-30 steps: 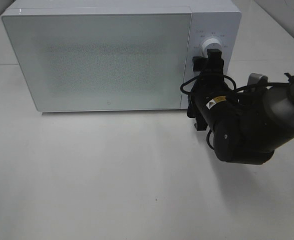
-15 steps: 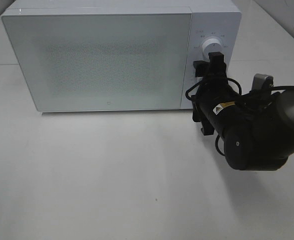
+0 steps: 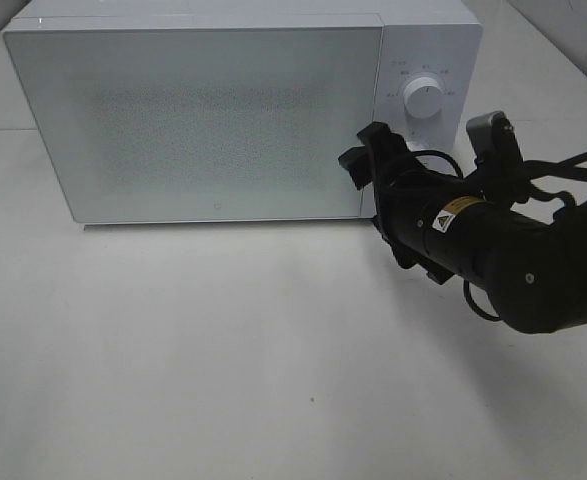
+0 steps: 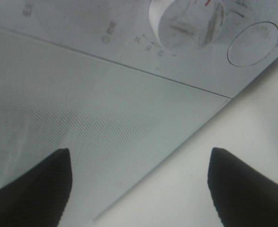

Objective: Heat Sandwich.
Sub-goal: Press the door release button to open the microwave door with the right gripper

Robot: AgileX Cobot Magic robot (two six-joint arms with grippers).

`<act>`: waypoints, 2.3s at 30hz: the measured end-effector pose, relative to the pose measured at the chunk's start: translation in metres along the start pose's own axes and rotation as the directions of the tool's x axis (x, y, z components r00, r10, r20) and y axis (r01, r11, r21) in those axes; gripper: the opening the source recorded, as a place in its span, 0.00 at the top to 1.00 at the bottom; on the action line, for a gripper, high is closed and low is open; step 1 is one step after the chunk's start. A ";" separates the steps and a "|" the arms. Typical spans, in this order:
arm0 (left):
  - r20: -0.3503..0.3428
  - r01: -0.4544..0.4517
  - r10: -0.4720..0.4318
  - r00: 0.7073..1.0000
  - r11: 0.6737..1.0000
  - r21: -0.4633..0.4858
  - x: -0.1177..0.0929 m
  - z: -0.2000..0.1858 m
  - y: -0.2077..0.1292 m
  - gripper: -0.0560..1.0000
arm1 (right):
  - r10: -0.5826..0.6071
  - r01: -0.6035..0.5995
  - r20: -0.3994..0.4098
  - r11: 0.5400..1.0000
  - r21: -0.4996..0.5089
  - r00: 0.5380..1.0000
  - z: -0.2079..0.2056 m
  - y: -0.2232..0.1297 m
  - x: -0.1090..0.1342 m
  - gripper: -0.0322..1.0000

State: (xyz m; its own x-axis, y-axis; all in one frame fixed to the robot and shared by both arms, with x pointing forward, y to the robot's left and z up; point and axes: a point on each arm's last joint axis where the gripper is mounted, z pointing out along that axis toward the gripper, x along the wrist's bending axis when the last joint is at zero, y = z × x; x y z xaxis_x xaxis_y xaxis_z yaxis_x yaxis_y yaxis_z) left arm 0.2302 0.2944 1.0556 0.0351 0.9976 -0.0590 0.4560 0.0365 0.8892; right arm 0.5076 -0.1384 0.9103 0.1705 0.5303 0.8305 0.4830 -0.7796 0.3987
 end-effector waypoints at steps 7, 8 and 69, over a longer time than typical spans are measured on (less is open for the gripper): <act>0.000 0.000 0.000 1.000 1.000 0.000 0.000 0.000 0.000 0.02 | -0.267 0.258 0.071 0.960 0.112 0.961 -0.012 0.000 0.004 0.22; 0.000 0.000 0.000 1.000 1.000 0.000 0.000 0.000 0.000 0.02 | -0.350 0.337 0.078 0.930 0.145 0.933 -0.017 0.000 0.006 0.22; 0.000 0.000 0.000 1.000 1.000 0.000 0.000 0.000 0.000 0.02 | -0.896 0.741 0.020 0.379 0.554 0.444 -0.241 0.073 0.028 0.22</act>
State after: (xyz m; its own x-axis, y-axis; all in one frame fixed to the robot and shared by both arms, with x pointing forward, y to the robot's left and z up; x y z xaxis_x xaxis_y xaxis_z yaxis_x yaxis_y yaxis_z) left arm 0.2302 0.2944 1.0556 0.0351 0.9976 -0.0590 0.4560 0.0365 0.8892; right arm 0.3406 -0.2610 1.0563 -0.3402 0.9403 0.0039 0.7852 0.2818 0.5514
